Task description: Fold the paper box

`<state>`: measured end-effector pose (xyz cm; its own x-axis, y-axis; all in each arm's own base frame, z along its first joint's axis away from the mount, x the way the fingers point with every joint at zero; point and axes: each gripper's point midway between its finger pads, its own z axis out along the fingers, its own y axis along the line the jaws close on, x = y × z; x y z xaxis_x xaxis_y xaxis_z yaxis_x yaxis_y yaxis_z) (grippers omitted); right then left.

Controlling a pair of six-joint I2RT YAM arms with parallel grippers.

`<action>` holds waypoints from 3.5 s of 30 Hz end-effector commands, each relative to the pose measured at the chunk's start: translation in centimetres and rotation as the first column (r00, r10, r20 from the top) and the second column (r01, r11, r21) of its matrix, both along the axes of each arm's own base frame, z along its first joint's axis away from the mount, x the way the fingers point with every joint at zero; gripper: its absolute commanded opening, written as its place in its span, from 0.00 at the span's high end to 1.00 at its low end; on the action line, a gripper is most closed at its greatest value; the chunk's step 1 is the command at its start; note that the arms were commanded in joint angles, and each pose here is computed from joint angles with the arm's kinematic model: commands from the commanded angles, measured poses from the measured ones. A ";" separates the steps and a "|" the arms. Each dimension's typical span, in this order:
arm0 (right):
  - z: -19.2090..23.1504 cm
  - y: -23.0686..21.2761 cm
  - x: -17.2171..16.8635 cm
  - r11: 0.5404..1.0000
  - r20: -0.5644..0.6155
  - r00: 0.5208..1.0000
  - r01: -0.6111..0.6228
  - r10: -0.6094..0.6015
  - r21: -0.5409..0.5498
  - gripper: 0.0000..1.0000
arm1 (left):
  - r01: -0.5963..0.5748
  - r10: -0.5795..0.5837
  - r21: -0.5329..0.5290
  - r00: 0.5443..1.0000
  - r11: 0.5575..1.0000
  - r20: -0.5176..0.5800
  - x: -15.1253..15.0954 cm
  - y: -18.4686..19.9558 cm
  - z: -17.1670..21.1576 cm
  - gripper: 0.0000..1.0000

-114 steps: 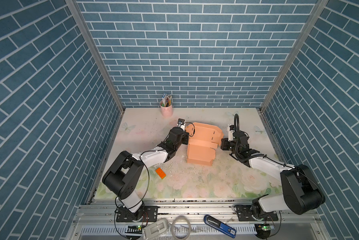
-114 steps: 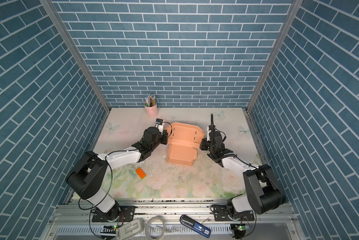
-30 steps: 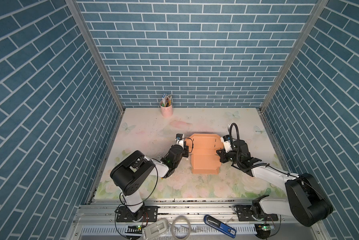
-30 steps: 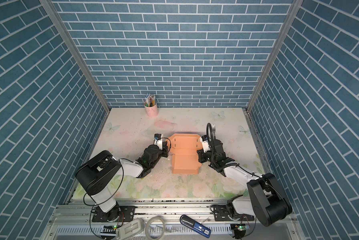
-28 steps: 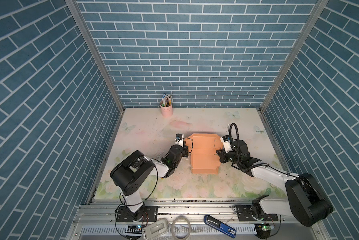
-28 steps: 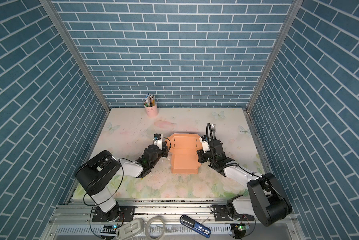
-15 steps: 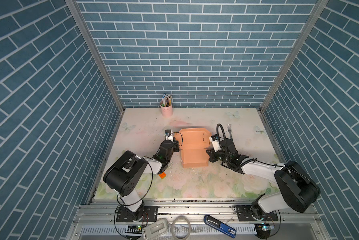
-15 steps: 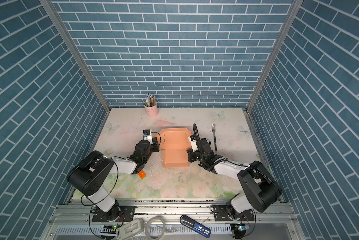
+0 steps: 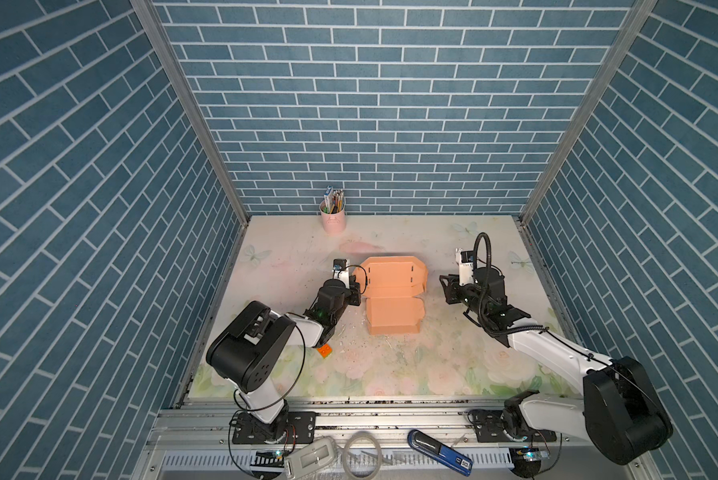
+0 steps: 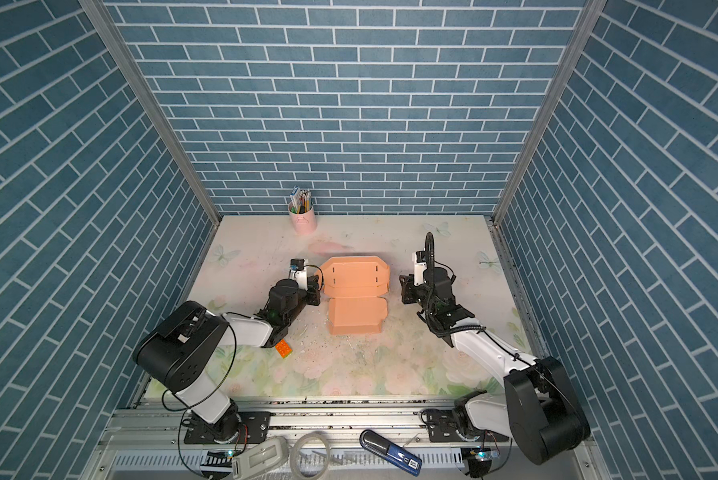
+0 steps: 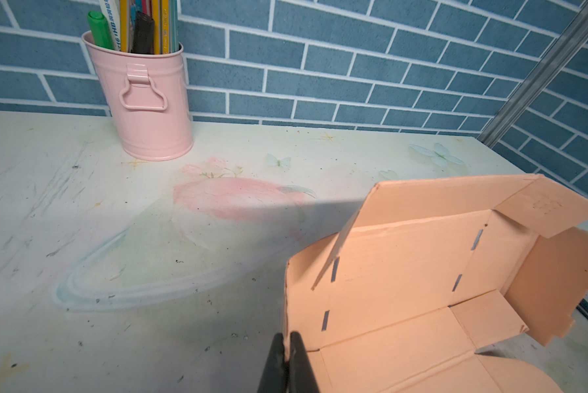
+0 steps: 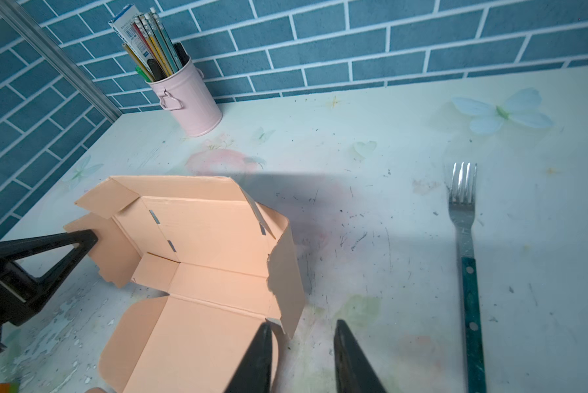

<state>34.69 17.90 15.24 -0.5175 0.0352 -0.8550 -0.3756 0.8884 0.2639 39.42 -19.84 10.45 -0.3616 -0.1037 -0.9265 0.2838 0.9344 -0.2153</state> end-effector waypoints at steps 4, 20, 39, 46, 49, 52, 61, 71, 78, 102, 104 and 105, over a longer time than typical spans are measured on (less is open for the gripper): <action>-2.1 2.2 0.0 0.992 0.002 0.992 -0.122 0.122 0.023 0.52 | 0.045 -0.045 -0.001 0.999 0.999 0.008 -0.1 -1.0 0.2 1.00; -6.0 2.3 3.9 0.999 -0.007 0.999 -0.042 0.042 -0.027 0.62 | 0.064 -0.064 0.006 0.998 0.998 -0.004 -0.5 -1.5 -0.2 1.00; -5.6 4.4 1.4 0.997 0.045 0.999 -0.023 0.026 -0.068 0.96 | 0.027 -0.028 -0.029 0.999 0.999 -0.034 -0.3 -1.9 -0.7 1.00; -5.9 4.5 -0.2 0.997 0.051 0.999 0.000 0.004 -0.071 0.97 | -0.003 -0.001 -0.067 0.998 0.998 -0.065 -0.6 -2.5 -0.9 1.00; -6.2 4.5 -0.8 0.998 0.051 0.999 0.008 -0.004 -0.065 0.98 | -0.019 0.013 -0.085 0.997 0.996 -0.080 -0.8 -2.8 -0.9 1.00; -6.4 4.5 -1.3 0.998 0.054 0.998 0.016 -0.013 -0.057 0.98 | -0.033 0.024 -0.105 0.996 0.994 -0.086 -0.9 -3.2 -0.8 1.00; -6.5 4.7 -2.1 0.997 0.077 0.996 0.045 -0.041 -0.062 0.98 | -0.075 0.048 -0.213 0.990 0.974 -0.130 -1.5 -4.0 -1.0 1.00; -6.4 4.5 -2.9 0.998 0.087 0.995 0.043 -0.039 -0.041 0.97 | -0.045 0.007 -0.297 0.992 0.954 -0.126 -2.2 -6.1 0.0 1.00; -7.1 4.7 -3.5 0.999 0.050 0.999 0.018 -0.017 -0.034 0.98 | -0.024 -0.007 -0.316 0.995 0.948 -0.096 -3.8 -7.0 1.9 1.00; -7.4 5.6 -3.9 0.998 0.002 0.998 0.063 -0.063 -0.008 0.98 | -0.098 0.072 -0.258 0.992 0.961 -0.107 -4.1 -8.3 1.8 1.00; -7.1 5.8 -3.8 0.998 0.007 0.998 0.066 -0.066 -0.008 0.98 | -0.096 0.068 -0.260 0.991 0.961 -0.117 -3.9 -8.7 2.1 1.00; -7.0 5.9 -3.8 0.998 0.012 0.998 0.068 -0.068 -0.010 0.98 | -0.097 0.067 -0.254 0.990 0.962 -0.123 -4.0 -8.7 2.1 1.00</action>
<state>30.92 23.34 8.22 -0.4894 0.0484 -0.8707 -0.3369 0.9104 0.2400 35.26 -27.42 11.63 -0.4338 -0.3481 -0.8310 0.1600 0.8779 -0.4513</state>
